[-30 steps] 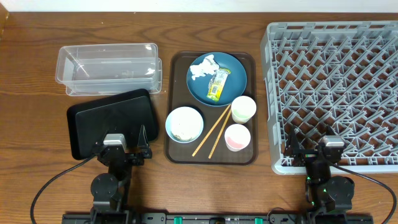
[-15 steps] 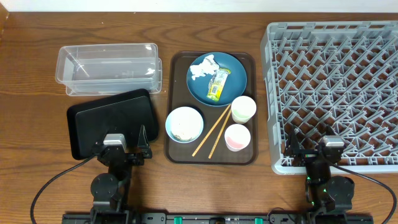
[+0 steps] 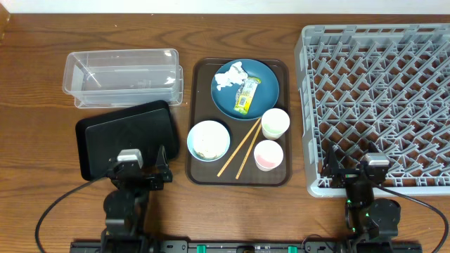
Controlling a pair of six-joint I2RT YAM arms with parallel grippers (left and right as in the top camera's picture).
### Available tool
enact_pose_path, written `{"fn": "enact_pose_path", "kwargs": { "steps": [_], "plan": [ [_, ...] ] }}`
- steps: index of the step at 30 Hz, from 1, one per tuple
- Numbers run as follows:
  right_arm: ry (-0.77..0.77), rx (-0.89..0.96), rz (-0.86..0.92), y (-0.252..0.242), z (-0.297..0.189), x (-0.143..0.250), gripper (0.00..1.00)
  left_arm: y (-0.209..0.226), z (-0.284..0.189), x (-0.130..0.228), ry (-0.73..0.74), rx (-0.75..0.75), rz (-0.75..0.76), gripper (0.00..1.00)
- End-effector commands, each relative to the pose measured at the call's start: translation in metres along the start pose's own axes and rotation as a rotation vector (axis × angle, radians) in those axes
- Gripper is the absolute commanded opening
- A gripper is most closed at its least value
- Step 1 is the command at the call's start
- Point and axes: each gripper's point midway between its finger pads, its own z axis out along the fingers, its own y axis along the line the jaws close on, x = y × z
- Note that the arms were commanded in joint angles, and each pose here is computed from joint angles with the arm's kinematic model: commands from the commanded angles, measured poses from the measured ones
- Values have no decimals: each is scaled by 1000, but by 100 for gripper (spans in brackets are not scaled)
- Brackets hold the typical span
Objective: Sort waste into correct bins and load items into the dishwasher rack
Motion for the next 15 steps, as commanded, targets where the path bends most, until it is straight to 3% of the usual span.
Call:
{"fn": "enact_pose_path", "kwargs": {
  "steps": [1, 15],
  "plan": [
    [-9, -12, 15, 4, -4, -14, 99, 3, -4, -18, 41, -33, -23, 98],
    [327, 25, 17, 6, 8, -39, 99, -27, 8, -54, 539, 12, -80, 98]
  ]
}}
